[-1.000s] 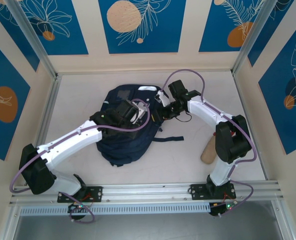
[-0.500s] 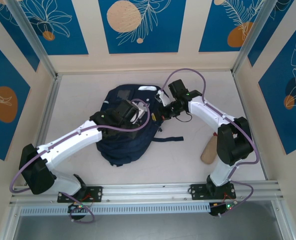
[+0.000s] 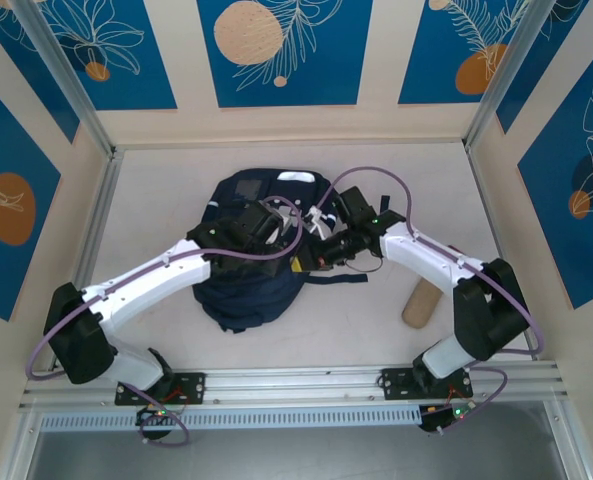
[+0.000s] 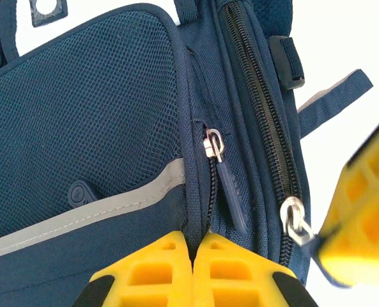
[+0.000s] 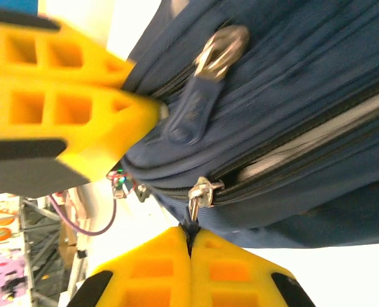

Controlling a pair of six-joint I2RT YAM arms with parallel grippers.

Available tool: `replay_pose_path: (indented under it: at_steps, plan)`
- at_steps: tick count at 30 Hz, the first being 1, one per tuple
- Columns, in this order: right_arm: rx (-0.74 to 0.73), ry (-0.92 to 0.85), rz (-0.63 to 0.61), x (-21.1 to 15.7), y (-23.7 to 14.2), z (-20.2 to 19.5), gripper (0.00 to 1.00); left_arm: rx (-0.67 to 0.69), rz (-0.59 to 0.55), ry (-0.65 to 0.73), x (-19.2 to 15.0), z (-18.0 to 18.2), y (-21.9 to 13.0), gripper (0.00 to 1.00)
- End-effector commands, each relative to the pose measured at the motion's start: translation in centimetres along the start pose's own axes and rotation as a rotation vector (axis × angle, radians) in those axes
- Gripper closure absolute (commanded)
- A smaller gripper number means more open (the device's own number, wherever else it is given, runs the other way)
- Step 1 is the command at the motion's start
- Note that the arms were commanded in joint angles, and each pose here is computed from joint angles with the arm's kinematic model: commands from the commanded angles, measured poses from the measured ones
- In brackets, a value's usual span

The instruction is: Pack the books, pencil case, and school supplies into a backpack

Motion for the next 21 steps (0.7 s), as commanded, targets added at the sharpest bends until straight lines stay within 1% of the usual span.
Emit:
replay_pose_path:
  at_steps: [1, 2, 3, 4, 7, 8, 9, 11, 14, 17, 21]
  plan:
    - [0.113, 0.025, 0.045, -1.8, 0.0, 3.2, 1.0, 0.015, -0.153, -0.068, 4.1, -0.1, -0.6, 1.0]
    - [0.07, 0.03, 0.033, -1.8, -0.3, 2.6, 1.0, 0.016, -0.152, -0.066, 4.0, 0.0, -0.6, 1.0]
    - [0.02, 0.039, 0.021, -1.7, -0.5, 1.9, 0.97, 0.017, -0.153, -0.063, 4.0, 0.0, -0.7, 1.0]
    - [-0.047, 0.045, 0.003, -1.5, -0.9, 1.1, 0.9, 0.017, -0.151, -0.06, 3.9, 0.1, -0.8, 1.0]
    - [-0.254, 0.049, -0.039, -1.2, -2.4, -1.3, 0.62, 0.013, -0.146, -0.047, 3.7, 0.1, -1.0, 1.0]
    - [-0.309, 0.041, -0.055, -1.1, -2.9, -1.8, 0.55, 0.009, -0.144, -0.042, 3.6, 0.1, -1.1, 1.0]
    - [-0.344, 0.028, -0.068, -1.0, -3.3, -2.0, 0.5, 0.007, -0.143, -0.037, 3.5, 0.1, -1.2, 1.0]
    - [-0.387, -0.016, -0.092, -0.8, -3.9, -2.0, 0.47, 0.004, -0.144, -0.032, 3.6, 0.0, -1.5, 1.0]
    - [-0.456, -0.127, -0.109, -0.7, -4.0, -1.4, 0.46, -0.005, -0.155, -0.032, 3.8, -0.1, -2.0, 1.0]
    - [-0.51, -0.224, -0.112, -0.6, -3.4, -0.9, 0.47, -0.027, -0.165, -0.038, 4.2, -0.4, -2.4, 1.0]
    - [-0.513, -0.289, -0.144, -0.2, -2.2, -0.6, 0.49, -0.05, -0.174, -0.06, 4.8, -0.9, -2.8, 1.0]
Point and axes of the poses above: each hand's point on the last joint's axis, 136 mm out from that joint toward the fingers, its own y axis out along the fingers, its own z axis along the line the jaws close on, x = y × z, the point moved 2 cm from there along -y, back along the fingers, and after that the axes turned 7 degrees about -y, right-handed, at the moved point
